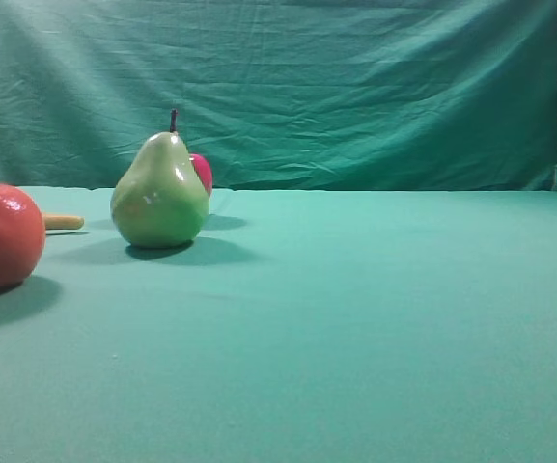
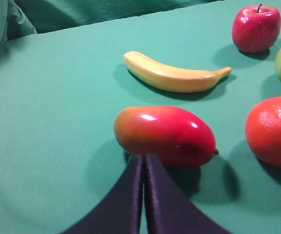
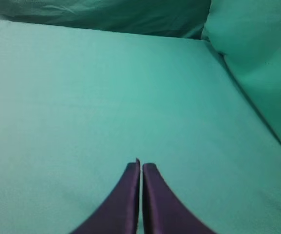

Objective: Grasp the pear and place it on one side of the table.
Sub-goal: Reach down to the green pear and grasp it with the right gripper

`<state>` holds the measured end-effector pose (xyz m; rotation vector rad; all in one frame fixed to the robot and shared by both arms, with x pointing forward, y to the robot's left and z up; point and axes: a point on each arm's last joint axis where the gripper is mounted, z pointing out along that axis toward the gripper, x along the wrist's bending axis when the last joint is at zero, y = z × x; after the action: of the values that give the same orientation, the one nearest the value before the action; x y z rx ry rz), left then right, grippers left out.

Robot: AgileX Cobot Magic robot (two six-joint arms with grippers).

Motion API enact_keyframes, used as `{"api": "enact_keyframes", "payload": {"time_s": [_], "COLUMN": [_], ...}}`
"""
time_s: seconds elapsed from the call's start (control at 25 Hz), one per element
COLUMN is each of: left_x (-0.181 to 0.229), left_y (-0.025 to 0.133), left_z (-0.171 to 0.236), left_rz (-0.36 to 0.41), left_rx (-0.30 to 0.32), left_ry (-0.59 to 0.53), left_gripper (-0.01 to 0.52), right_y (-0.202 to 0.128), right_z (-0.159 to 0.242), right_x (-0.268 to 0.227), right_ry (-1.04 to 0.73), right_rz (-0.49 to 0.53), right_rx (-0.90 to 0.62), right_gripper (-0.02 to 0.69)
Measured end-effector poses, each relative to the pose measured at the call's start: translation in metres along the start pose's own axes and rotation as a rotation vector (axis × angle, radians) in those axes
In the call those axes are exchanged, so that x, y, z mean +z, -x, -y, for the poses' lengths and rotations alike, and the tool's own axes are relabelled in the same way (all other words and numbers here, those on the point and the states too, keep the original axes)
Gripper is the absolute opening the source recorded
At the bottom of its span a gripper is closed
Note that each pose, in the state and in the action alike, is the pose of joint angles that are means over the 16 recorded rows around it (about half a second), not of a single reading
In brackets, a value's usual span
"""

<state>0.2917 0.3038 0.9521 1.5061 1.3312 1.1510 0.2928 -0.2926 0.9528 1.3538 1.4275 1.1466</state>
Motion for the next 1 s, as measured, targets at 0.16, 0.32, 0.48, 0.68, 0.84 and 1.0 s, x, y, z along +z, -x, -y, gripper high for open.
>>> {"api": "enact_keyframes", "payload": {"time_s": [0.16, 0.32, 0.48, 0.68, 0.84, 1.0], "left_x": [0.000, 0.000, 0.000, 0.000, 0.000, 0.000], "left_y": [0.000, 0.000, 0.000, 0.000, 0.000, 0.000], "left_z": [0.000, 0.000, 0.000, 0.000, 0.000, 0.000], "left_rz": [0.000, 0.000, 0.000, 0.000, 0.000, 0.000], "left_rx": [0.000, 0.000, 0.000, 0.000, 0.000, 0.000], "left_ry": [0.000, 0.000, 0.000, 0.000, 0.000, 0.000], "left_gripper": [0.000, 0.000, 0.000, 0.000, 0.000, 0.000], "right_y": [-0.001, -0.002, -0.004, -0.006, -0.009, -0.013], "right_z": [-0.006, -0.017, -0.032, -0.055, -0.076, -0.095], "right_x": [0.000, -0.002, -0.001, 0.006, 0.020, 0.042], "right_ry": [0.060, 0.115, 0.126, 0.104, 0.057, -0.021], "right_rz": [-0.014, -0.037, -0.068, -0.098, -0.113, -0.120], "right_rx": [0.068, 0.124, 0.153, 0.171, 0.184, 0.179], "right_gripper": [0.000, 0.000, 0.000, 0.000, 0.000, 0.000]}}
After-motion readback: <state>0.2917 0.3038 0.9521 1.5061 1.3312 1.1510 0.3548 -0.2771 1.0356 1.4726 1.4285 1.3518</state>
